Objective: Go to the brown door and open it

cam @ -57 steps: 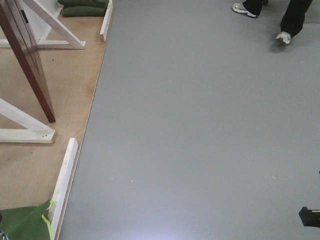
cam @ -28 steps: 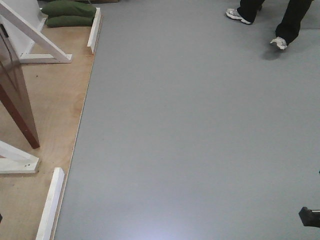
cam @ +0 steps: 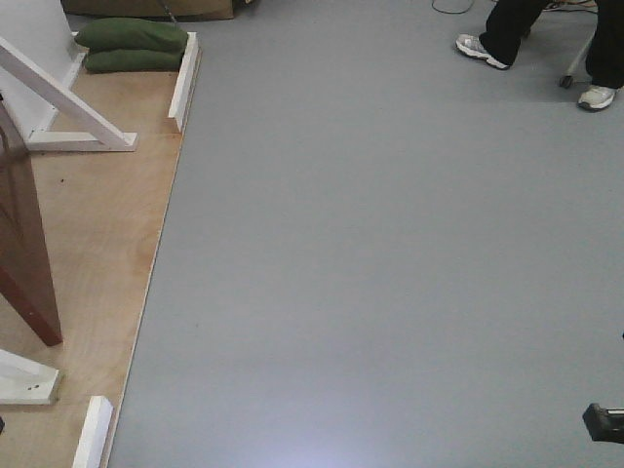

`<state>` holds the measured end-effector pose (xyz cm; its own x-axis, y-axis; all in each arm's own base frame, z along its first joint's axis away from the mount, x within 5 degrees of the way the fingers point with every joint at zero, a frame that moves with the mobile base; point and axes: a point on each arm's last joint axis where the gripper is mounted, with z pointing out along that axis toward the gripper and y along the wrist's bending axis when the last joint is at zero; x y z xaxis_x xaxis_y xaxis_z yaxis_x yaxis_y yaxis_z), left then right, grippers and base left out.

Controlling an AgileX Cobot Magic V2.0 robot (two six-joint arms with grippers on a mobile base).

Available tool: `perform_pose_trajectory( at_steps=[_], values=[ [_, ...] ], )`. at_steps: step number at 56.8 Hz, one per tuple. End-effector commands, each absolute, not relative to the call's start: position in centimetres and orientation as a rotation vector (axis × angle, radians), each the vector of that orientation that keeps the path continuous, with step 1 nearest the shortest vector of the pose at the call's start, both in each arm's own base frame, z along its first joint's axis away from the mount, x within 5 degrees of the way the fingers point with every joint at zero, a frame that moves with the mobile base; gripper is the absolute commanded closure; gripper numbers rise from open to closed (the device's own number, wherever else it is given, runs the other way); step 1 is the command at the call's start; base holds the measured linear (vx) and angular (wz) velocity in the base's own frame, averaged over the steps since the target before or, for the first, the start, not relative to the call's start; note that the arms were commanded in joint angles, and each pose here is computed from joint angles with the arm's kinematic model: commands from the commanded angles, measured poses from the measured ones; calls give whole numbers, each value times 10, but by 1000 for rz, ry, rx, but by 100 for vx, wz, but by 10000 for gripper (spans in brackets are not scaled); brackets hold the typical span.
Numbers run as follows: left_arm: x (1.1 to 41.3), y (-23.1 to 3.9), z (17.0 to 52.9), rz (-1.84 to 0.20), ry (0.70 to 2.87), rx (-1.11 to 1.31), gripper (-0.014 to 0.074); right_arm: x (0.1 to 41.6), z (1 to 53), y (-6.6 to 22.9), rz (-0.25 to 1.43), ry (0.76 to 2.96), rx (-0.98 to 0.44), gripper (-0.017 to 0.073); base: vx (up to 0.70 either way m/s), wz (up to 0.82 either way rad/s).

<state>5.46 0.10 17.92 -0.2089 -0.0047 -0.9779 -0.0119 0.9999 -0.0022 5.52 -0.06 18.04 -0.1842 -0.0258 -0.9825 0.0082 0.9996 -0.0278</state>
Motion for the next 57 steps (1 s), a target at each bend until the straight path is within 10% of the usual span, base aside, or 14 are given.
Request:
perform_pose_trajectory(
  at_steps=[1,57],
  values=[
    [54,0,193,-13,1669,-13,600,56,186,-1,-39,1674,-21,559,38,2],
    [54,0,193,-13,1670,-13,600,56,186,-1,-39,1674,-21,559,34,0]
  ],
)
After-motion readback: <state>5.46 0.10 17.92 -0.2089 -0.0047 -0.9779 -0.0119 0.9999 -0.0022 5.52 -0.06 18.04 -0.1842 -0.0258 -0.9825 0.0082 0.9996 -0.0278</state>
